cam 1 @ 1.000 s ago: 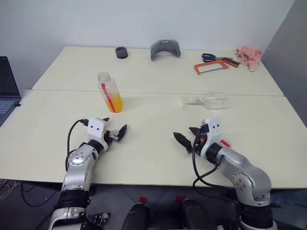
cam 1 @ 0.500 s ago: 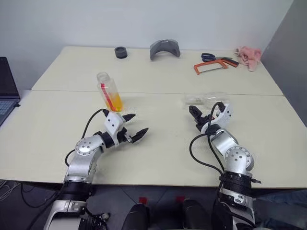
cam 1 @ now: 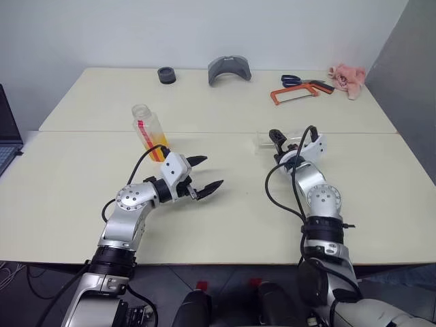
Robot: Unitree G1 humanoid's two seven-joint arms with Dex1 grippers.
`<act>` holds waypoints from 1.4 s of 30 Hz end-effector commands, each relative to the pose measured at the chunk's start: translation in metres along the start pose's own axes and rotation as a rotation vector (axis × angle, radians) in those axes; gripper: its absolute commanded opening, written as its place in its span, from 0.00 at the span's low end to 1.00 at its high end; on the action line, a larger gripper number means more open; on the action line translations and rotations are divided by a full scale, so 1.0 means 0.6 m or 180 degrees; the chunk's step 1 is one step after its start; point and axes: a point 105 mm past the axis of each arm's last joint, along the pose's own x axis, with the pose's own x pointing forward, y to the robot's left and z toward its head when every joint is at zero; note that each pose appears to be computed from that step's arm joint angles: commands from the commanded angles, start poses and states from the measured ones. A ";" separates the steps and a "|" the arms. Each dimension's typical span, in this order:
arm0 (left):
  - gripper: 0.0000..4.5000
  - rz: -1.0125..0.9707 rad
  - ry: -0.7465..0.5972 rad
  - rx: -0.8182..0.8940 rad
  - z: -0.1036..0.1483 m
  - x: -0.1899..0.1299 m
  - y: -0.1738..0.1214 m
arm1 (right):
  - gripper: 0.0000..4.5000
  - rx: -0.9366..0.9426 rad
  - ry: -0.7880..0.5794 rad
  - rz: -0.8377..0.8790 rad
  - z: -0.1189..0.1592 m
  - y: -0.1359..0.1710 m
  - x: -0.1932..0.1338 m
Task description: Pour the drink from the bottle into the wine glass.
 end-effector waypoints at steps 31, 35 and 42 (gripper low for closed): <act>1.00 -0.0167 -0.0027 0.0304 -0.006 0.005 0.007 | 0.29 0.0489 -0.0312 -0.0072 0.013 -0.022 0.068; 1.00 -0.0170 -0.0032 0.0299 -0.007 0.007 0.004 | 0.05 0.0391 -0.0267 0.0042 0.012 -0.009 0.067; 1.00 -0.0130 -0.0048 0.0277 -0.007 0.007 0.002 | 0.05 -0.1481 -0.0374 0.0782 0.033 0.059 0.032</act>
